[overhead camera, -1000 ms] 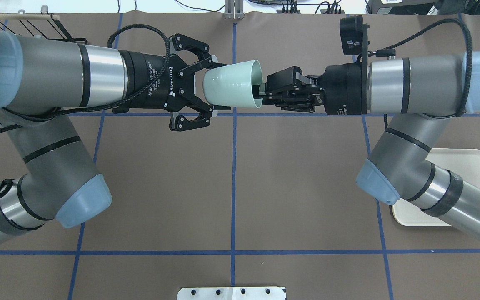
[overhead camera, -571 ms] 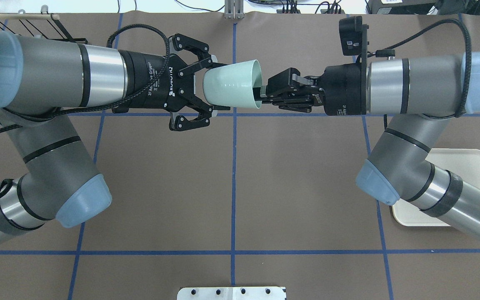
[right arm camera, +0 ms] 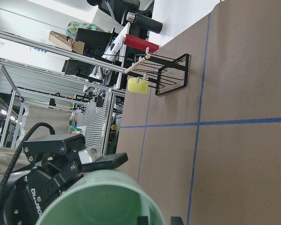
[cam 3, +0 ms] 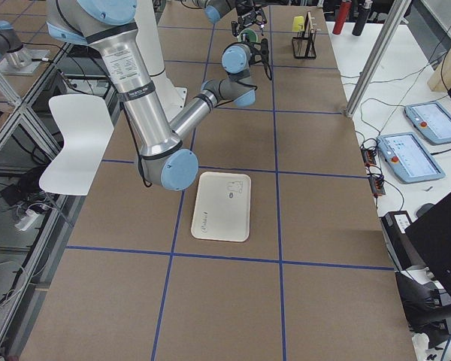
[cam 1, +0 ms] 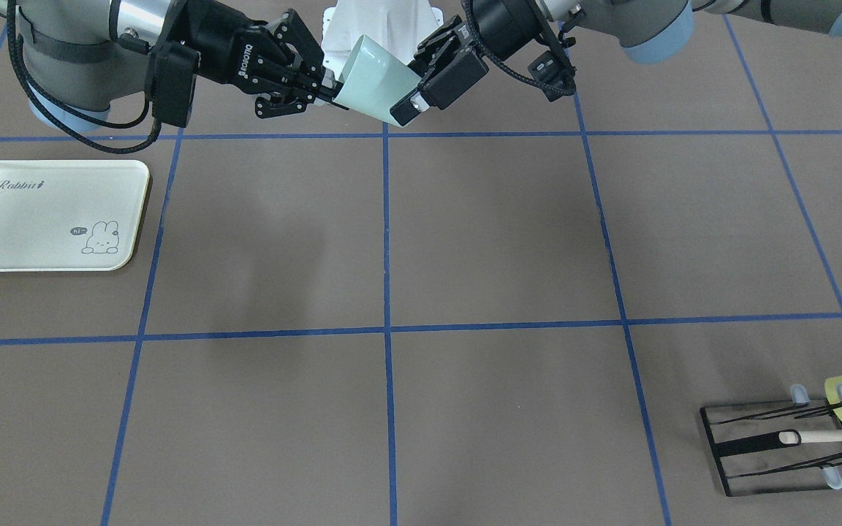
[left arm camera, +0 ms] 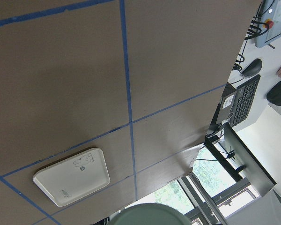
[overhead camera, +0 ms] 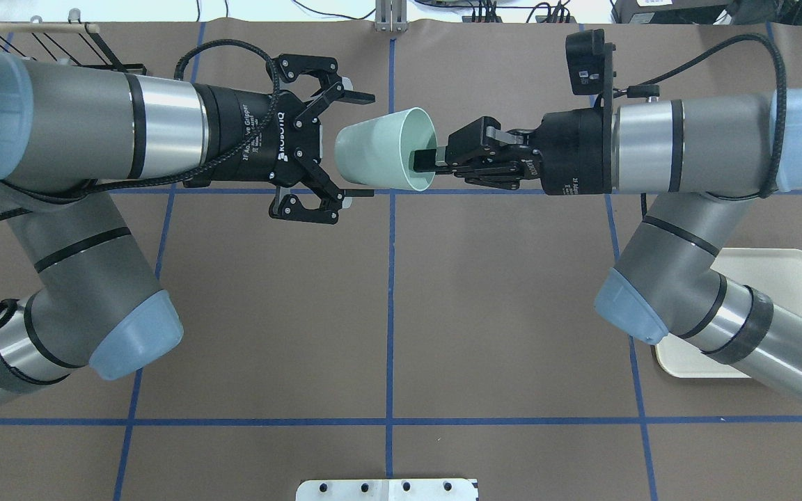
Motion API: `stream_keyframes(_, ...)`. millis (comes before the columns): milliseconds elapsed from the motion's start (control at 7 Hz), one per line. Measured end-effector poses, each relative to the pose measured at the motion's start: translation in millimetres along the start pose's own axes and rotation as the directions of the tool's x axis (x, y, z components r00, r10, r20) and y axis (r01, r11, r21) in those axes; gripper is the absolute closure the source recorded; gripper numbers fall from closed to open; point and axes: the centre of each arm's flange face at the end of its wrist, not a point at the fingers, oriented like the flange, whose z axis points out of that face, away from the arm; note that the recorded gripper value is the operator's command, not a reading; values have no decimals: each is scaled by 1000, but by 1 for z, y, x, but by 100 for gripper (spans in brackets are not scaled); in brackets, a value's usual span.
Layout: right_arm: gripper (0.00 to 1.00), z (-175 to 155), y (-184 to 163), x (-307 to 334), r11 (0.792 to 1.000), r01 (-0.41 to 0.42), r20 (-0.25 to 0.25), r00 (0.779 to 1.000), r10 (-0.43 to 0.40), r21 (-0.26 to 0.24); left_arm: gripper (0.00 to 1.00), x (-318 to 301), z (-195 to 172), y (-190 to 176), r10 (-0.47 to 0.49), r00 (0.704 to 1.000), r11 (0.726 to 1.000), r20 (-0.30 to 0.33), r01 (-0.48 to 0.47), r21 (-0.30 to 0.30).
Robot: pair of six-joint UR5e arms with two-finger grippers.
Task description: Left arm grabs green cup and hands to right arm on tray
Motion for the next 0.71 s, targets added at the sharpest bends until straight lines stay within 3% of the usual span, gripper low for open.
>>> stream_keyframes(286,100,0,-1,0,1000,0,0,1000,0,6,0,1,0,-2,6,1000,1000,-1,-6,4)
stream_keyframes(714,100,-11,-21,10,997,24,-27,999,-22,77,0,5,-2,-4,39,999,999,-7,-39,11)
